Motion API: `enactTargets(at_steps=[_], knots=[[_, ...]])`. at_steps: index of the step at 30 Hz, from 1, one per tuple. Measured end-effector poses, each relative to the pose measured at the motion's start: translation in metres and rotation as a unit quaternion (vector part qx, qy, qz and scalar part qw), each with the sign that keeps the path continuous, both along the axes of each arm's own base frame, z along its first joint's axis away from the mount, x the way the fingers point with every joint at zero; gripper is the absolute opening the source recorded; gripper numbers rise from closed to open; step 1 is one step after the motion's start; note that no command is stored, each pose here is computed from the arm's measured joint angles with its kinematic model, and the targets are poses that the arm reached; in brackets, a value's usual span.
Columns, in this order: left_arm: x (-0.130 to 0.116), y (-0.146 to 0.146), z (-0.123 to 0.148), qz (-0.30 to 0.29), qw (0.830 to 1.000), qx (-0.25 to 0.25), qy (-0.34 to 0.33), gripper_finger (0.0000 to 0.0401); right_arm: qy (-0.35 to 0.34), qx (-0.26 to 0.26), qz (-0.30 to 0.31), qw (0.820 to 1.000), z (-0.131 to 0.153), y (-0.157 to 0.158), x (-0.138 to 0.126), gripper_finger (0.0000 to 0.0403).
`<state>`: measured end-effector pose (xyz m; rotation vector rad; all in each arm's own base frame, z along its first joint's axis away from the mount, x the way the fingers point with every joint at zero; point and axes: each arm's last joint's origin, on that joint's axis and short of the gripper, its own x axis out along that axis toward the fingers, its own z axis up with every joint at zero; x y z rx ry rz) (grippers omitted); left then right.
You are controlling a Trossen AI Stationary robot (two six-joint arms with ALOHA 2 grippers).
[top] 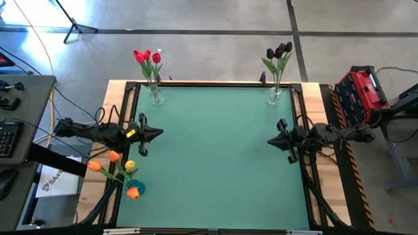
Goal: Sort flowers into vase by color
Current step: Return to Home Position
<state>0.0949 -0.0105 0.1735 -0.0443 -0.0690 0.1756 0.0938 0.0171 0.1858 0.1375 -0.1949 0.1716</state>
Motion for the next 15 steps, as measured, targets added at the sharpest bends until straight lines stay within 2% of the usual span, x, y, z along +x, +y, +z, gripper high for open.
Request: enactTargets(at_steps=[3, 9, 15], knots=[[0.0, 0.0004, 0.0, 0.006, 1.0, 0.0, 0.0, 0.0, 0.001, 0.003, -0.025, 1.0, -0.0001, -0.0014, 0.0003, 0.0], [-0.0001, 0.0006, 0.0, 0.01, 1.0, -0.001, 0.0, 0.0, 0.015, 0.033, -0.019, 0.999, -0.002, -0.0014, 0.0007, 0.0], [-0.0001, 0.0006, 0.0, 0.01, 1.0, -0.001, 0.0, 0.0, 0.027, 0.031, -0.019, 0.999, -0.0044, -0.0013, 0.0011, 0.0]])
